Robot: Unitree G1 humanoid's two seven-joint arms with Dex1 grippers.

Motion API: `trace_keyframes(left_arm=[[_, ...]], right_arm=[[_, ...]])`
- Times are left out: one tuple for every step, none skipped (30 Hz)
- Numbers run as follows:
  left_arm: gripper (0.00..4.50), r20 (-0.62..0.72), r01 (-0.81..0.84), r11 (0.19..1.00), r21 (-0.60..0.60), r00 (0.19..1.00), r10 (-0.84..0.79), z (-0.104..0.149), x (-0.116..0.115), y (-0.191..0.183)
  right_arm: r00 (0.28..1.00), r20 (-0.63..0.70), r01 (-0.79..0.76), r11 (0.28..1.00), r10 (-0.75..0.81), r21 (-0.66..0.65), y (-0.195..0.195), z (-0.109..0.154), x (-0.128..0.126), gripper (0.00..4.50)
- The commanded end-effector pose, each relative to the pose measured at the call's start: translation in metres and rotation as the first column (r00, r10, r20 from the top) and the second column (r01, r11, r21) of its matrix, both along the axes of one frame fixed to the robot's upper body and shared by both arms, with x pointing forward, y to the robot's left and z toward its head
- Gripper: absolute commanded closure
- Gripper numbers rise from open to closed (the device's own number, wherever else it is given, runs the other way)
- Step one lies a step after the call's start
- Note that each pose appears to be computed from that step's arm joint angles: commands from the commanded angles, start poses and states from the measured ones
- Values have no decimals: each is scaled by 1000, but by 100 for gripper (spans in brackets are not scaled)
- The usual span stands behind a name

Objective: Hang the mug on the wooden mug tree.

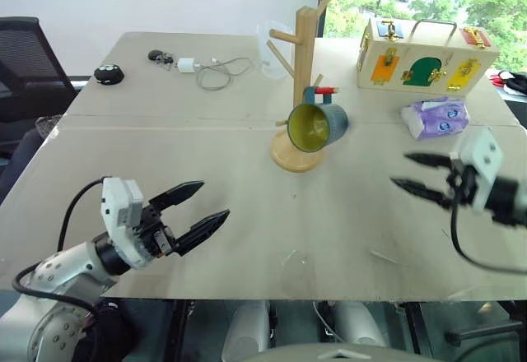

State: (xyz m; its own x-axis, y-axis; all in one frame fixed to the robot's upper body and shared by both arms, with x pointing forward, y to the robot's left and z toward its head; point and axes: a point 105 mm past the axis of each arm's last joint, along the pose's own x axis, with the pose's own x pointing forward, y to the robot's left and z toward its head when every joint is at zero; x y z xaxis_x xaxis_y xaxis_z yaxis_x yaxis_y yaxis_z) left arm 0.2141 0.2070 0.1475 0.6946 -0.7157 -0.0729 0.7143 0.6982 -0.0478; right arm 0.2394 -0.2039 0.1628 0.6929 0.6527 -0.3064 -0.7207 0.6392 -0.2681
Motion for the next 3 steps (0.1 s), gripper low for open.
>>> trace_keyframes(left_arm=[[0, 13, 5, 998, 65, 1000, -6, -4, 1, 9], [0, -1, 7, 997, 77, 1000, -7, -8, 1, 12], [0, -10, 10, 995, 95, 1000, -9, -12, 2, 14]], right_arm=[[993, 109, 52, 998, -47, -41, -6, 10, -16, 189], [992, 103, 72, 997, -68, -29, -8, 6, -19, 189], [991, 100, 89, 996, -87, -13, -8, 3, -20, 189]])
